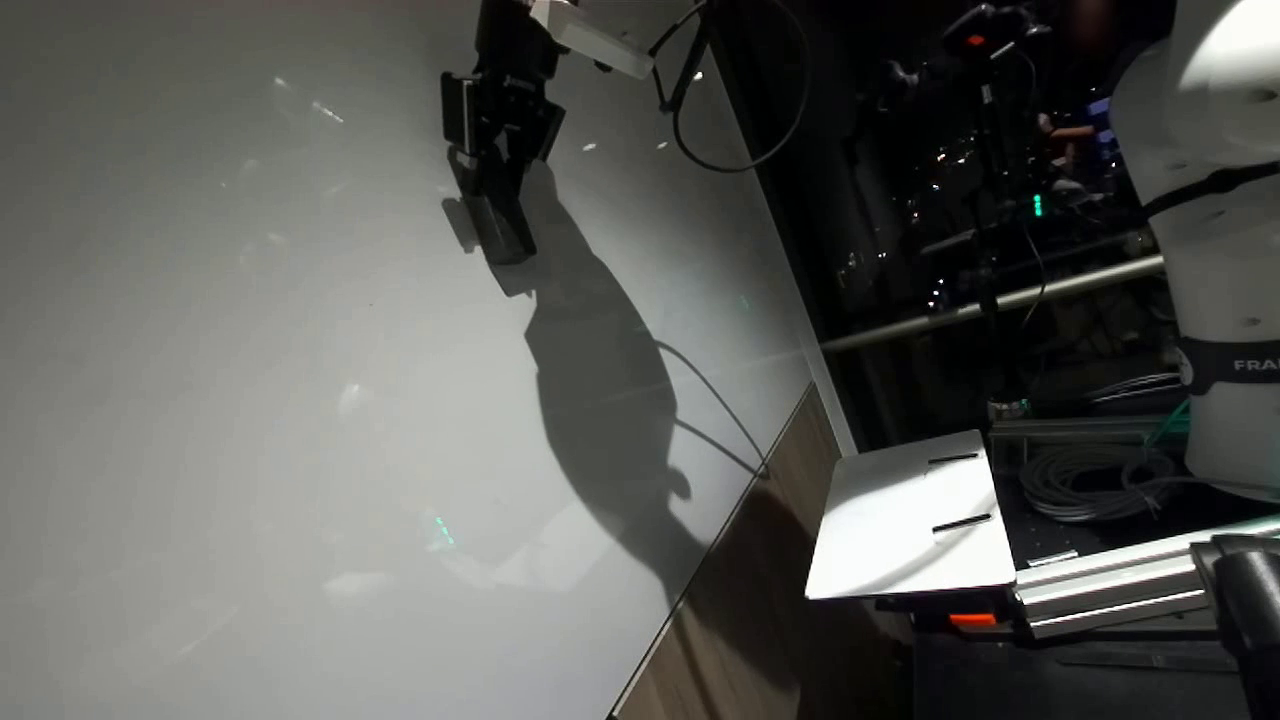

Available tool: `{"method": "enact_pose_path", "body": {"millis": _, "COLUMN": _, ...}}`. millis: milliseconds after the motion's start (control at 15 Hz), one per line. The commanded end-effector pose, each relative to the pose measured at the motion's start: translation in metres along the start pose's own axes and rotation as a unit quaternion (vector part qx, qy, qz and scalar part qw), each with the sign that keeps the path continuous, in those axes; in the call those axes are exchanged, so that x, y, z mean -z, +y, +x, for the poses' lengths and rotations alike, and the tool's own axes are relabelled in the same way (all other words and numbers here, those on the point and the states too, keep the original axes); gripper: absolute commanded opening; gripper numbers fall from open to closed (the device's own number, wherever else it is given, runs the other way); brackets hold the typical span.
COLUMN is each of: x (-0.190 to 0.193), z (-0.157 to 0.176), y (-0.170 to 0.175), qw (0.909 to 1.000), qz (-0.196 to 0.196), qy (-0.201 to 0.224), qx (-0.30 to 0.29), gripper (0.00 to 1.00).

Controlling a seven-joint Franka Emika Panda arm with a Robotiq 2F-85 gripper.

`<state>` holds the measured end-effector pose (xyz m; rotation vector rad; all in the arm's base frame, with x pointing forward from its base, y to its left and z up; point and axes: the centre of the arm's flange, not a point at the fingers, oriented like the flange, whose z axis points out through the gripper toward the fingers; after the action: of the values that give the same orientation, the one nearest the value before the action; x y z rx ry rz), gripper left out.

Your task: Erase what was on the whiteboard

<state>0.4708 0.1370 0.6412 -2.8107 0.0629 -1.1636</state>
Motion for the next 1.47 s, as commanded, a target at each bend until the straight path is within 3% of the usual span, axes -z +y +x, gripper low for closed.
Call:
{"method": "enact_pose_path", "body": {"millis": 0, "x": -0.032, "z": 0.047, "y": 0.053, "qw": 0.9988, "qz": -0.038, "qy": 0.028, "qx": -0.013, "gripper": 0.30}}
{"method": "enact_pose_path", "body": {"millis": 1067, "x": -0.036, "z": 0.057, "y": 0.106, "qw": 0.9948, "qz": -0.092, "qy": 0.002, "qx": -0.044, "gripper": 0.30}}
{"method": "enact_pose_path", "body": {"millis": 1400, "x": -0.027, "z": 0.071, "y": 0.118, "qw": 0.9957, "qz": -0.081, "qy": -0.012, "qx": -0.043, "gripper": 0.30}}
